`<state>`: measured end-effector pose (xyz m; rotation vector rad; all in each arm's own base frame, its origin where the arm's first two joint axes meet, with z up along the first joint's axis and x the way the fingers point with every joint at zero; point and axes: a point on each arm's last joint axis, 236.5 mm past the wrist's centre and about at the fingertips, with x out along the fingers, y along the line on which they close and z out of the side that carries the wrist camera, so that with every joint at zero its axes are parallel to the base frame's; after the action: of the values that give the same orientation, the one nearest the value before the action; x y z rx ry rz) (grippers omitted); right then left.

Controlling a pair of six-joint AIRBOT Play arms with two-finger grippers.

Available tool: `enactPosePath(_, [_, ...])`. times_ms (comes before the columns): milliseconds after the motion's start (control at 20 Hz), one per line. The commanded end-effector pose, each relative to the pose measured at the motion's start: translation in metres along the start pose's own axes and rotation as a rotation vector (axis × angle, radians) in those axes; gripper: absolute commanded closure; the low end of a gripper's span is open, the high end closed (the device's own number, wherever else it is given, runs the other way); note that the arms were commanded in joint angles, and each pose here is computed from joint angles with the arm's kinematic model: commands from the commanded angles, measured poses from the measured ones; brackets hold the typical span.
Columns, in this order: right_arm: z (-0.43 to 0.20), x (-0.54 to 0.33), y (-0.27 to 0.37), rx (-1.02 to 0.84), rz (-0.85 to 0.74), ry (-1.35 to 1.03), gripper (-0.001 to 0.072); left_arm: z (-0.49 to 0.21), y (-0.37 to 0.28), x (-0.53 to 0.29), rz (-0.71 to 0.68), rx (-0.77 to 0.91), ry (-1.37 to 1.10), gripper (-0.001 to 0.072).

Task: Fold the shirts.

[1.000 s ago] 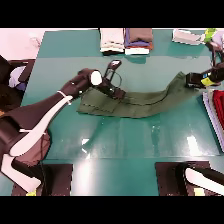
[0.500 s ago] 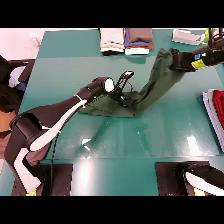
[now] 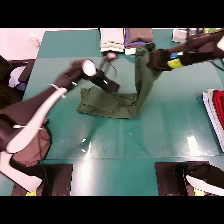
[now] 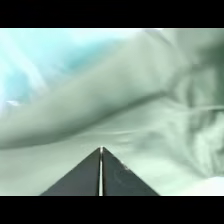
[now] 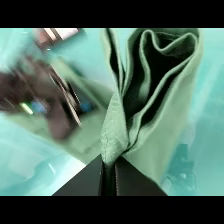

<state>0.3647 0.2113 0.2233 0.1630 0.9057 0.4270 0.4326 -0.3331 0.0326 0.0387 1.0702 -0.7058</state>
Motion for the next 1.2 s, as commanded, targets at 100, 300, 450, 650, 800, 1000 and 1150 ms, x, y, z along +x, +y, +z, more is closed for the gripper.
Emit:
enactPosePath(100, [-0.009,0.086,0.078,-0.057,0.123,0.007,0.0694,0.039,0.103,-0.171,0.28,-0.029,-0.234,0.0682])
enactPosePath(300, [-0.031,0.183,0.153,-0.096,0.24,-0.048,0.0692,0.038,0.133,-0.28,0.418,-0.071,-0.395,0.0682])
enactPosePath(450, [-0.053,0.235,0.189,-0.046,0.329,-0.067,0.0379,0.03,0.134,-0.318,0.48,-0.066,-0.437,0.0682])
enactPosePath(650, [-0.051,0.223,0.171,-0.079,0.274,-0.01,0.034,0.019,0.131,-0.32,0.481,-0.071,-0.4,0.0682])
enactPosePath(800, [-0.044,0.197,0.101,-0.134,0.108,0.021,0.034,0.018,0.126,-0.316,0.45,-0.082,-0.392,0.0683])
enactPosePath(1000, [-0.08,0.17,-0.006,0.005,-0.069,0.161,0.0343,0.021,0.115,-0.31,0.395,-0.09,-0.402,0.0683])
enactPosePath(1150, [-0.109,0.154,-0.072,0.222,-0.187,0.236,0.0341,0.023,0.111,-0.304,0.364,-0.097,-0.398,0.0683])
